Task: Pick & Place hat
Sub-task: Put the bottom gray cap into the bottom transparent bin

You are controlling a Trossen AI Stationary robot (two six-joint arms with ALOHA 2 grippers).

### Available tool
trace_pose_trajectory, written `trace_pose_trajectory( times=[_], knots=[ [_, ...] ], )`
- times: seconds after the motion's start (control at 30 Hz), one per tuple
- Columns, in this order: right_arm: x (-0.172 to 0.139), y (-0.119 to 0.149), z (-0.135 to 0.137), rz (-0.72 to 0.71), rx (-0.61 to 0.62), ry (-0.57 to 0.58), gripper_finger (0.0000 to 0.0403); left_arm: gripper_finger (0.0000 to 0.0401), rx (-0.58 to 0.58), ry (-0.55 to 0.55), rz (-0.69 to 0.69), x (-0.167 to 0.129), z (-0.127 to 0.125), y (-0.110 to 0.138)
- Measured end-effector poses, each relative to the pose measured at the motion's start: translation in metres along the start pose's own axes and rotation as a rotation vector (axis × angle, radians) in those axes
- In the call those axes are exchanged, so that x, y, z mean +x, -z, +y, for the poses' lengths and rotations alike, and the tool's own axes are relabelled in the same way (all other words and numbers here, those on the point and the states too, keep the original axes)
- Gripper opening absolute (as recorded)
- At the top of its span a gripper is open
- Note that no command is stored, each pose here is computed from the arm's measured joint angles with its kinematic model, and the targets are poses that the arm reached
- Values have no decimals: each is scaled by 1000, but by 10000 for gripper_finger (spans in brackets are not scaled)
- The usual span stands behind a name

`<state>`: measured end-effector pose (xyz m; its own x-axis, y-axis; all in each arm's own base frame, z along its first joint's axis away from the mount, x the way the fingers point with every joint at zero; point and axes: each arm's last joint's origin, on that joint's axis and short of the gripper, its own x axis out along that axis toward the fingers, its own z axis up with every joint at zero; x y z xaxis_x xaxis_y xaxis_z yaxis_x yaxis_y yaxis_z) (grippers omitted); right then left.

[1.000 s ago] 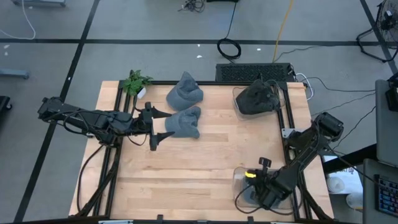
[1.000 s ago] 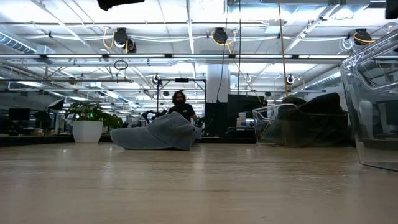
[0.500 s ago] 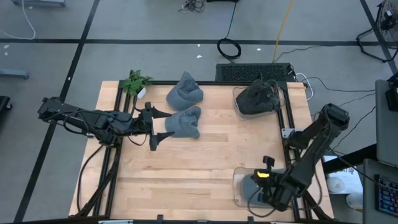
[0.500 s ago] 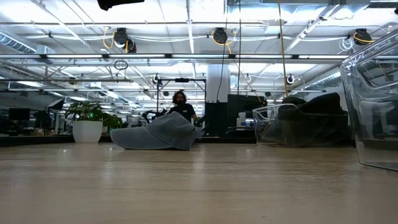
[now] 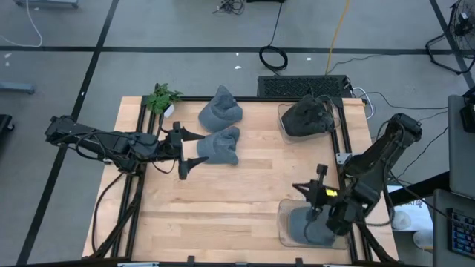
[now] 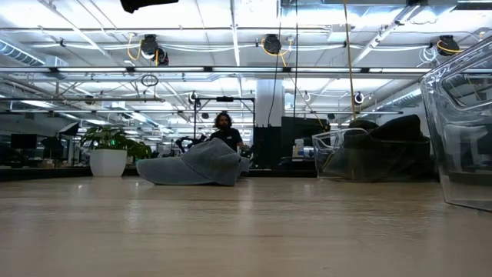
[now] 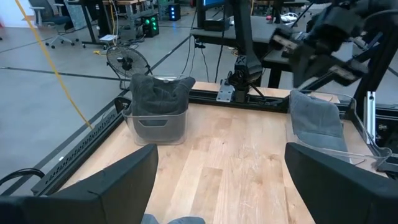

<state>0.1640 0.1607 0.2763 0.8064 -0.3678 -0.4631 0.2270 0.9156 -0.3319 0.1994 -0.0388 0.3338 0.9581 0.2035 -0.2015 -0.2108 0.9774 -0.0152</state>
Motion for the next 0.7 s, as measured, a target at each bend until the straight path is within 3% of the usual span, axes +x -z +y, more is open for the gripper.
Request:
trace_pose_trajectory(
  times=[0.2, 0.33, 0.53, 0.7],
  knots=[
    [33, 20, -21, -69, 41, -56, 0, 361, -65, 14, -110, -1, -1, -11],
    [50, 32, -40, -198, 34, -119, 0, 361, -90, 23, -111, -1, -1, -12],
    [54, 33, -71, -387, -18, -155, 0, 361, -86, 20, -69, 2, -2, -7],
    [50, 36, -87, -397, 11, -124, 0, 361, -119, 22, -67, 2, -2, -7]
  ],
)
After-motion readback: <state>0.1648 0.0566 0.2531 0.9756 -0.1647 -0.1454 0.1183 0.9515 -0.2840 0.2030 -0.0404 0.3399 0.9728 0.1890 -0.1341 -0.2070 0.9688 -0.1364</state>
